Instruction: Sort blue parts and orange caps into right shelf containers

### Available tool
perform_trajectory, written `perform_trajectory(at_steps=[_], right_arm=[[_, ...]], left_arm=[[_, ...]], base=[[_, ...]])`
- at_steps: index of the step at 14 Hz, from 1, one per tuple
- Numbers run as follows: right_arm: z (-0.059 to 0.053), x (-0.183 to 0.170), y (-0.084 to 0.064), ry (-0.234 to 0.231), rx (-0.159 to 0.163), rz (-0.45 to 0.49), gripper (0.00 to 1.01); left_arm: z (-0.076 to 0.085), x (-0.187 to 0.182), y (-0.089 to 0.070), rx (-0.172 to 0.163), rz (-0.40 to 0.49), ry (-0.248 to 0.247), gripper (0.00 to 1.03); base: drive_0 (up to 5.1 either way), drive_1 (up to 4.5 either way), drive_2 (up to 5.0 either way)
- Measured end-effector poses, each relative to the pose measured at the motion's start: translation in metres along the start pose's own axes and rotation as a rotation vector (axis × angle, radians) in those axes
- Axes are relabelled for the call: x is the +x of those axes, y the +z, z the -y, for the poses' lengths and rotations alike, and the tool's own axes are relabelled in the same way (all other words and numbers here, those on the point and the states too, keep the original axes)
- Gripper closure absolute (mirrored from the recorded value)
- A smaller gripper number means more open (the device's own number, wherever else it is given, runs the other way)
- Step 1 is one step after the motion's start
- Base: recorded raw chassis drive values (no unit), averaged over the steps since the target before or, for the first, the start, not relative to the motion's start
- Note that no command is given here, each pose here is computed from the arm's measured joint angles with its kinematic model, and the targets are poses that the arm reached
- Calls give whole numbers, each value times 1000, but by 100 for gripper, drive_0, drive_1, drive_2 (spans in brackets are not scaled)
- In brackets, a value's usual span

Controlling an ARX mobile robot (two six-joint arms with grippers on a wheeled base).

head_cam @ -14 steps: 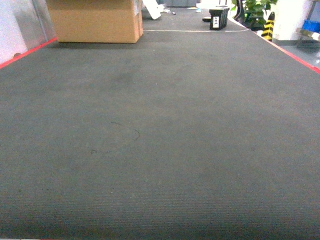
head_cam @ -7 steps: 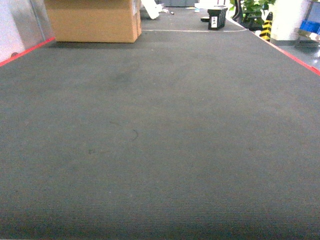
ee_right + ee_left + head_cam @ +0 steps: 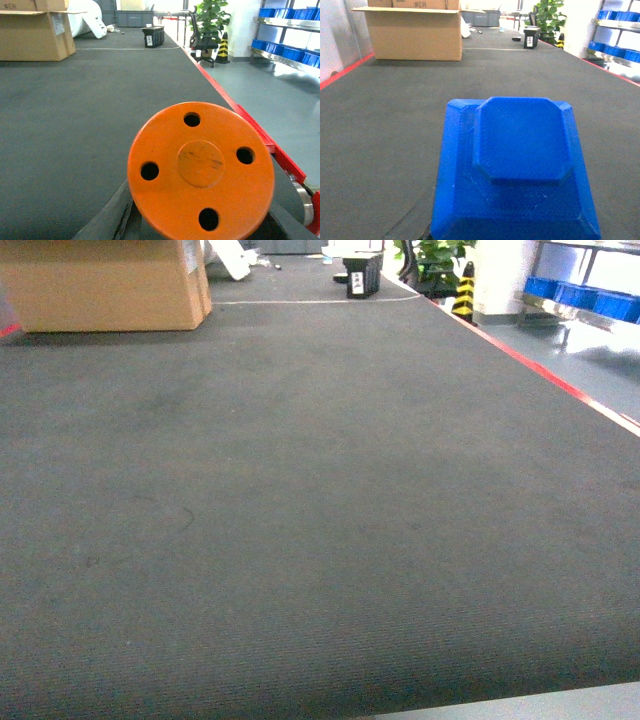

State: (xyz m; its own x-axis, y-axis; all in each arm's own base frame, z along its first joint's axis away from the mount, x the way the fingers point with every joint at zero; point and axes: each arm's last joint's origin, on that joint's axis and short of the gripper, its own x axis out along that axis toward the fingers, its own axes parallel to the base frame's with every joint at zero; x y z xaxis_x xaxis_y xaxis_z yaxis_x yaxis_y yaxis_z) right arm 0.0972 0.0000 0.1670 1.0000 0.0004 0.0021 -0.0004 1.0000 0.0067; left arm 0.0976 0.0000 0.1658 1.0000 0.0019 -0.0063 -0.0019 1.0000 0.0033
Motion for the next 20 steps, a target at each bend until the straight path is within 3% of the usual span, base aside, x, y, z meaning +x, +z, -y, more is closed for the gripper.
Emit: perform_trajectory(at_steps=[20], right_arm=[[0,0,0,0,0,0,58]], left_arm=[[0,0,0,0,0,0,61]], base=[[-160,-160,-160]])
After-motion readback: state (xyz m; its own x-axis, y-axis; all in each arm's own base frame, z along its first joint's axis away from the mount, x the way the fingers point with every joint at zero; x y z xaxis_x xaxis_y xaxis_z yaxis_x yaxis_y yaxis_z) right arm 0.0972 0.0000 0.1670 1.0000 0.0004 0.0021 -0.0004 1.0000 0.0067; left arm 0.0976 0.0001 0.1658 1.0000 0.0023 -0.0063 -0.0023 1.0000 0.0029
